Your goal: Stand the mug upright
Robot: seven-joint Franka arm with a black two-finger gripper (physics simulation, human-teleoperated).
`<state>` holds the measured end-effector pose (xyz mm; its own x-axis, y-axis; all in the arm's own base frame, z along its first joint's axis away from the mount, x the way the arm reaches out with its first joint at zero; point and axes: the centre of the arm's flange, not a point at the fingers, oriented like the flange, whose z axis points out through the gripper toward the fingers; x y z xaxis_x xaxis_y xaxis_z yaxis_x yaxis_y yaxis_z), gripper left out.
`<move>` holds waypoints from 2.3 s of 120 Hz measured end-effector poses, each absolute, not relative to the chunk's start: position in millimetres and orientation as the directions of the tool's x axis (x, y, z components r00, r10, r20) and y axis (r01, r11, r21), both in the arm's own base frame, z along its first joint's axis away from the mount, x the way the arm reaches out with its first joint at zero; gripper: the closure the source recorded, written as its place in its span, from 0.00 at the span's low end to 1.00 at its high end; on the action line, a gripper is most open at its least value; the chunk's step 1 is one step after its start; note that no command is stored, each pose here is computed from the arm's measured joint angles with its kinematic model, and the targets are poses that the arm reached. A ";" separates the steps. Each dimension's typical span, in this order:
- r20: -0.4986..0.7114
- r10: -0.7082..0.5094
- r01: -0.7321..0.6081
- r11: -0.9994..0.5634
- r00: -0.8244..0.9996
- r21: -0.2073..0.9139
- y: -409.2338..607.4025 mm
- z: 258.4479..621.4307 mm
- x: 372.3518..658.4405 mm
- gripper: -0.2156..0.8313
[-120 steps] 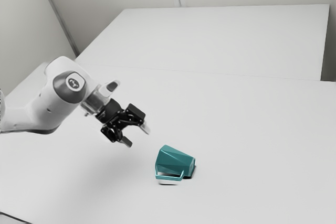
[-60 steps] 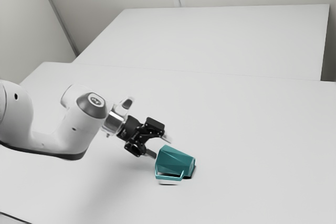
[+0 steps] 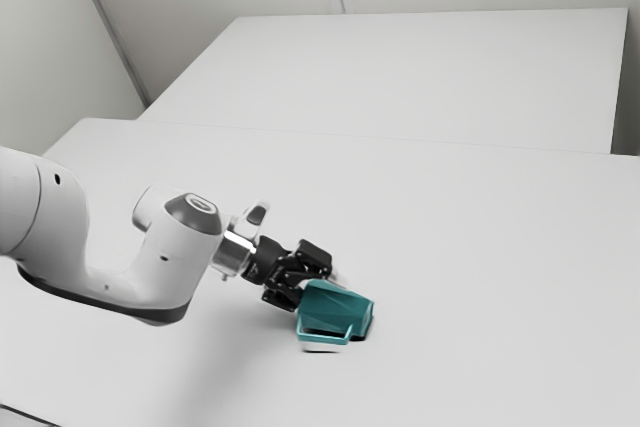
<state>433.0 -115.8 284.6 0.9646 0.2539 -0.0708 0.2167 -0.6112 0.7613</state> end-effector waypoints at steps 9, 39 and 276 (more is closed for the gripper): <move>-0.062 0.250 0.206 -0.610 0.966 0.765 -116.7 283.6 432.9 0.50; -0.029 0.237 0.172 -0.609 0.971 0.774 -115.5 284.8 433.8 0.71; 0.130 -0.264 -0.253 -0.963 0.956 -0.096 -64.7 358.6 547.4 0.95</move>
<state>547.4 -64.7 358.6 0.9556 -0.2645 0.1302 -0.2533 -0.9626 -0.0962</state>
